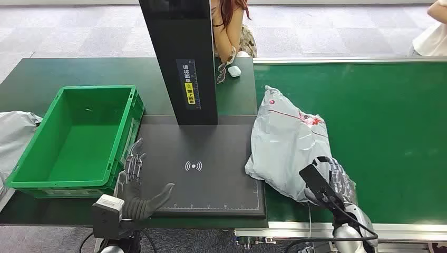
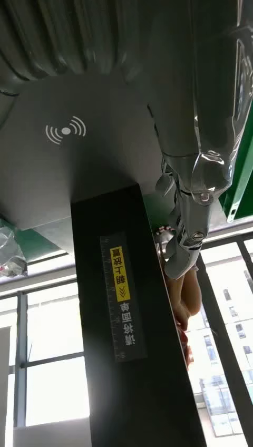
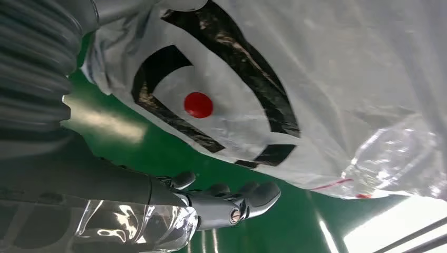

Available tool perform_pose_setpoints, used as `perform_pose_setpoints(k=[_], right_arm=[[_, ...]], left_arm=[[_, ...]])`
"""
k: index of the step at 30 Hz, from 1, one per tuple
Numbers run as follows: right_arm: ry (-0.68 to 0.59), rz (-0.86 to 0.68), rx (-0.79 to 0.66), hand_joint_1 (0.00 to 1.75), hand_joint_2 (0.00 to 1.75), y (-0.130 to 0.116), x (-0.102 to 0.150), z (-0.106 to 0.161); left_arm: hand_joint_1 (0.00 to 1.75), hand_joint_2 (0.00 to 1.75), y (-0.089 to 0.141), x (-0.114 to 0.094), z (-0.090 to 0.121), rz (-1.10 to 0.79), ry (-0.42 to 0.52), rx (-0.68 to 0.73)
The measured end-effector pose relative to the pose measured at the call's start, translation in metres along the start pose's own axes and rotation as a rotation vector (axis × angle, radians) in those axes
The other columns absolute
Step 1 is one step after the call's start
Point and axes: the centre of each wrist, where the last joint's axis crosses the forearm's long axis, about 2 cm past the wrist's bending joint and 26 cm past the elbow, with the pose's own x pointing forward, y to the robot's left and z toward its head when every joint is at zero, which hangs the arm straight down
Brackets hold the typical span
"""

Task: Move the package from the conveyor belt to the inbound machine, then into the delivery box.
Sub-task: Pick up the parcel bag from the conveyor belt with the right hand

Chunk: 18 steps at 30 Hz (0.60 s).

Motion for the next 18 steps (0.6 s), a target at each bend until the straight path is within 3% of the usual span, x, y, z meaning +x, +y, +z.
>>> perform_pose_setpoints(k=[8, 18], right_arm=[[0.147, 0.309, 0.132, 0.0, 1.75, 0.017, -0.003, 0.011], [0.149, 0.378, 0.202, 0.0, 1.75, 0.03, -0.008, 0.017]], left_arm=[[0.0, 1.75, 0.0, 0.002, -0.005, 0.002, 0.002, -0.007], [0.0, 1.75, 0.0, -0.001, -0.004, 0.012, 0.013, -0.007]])
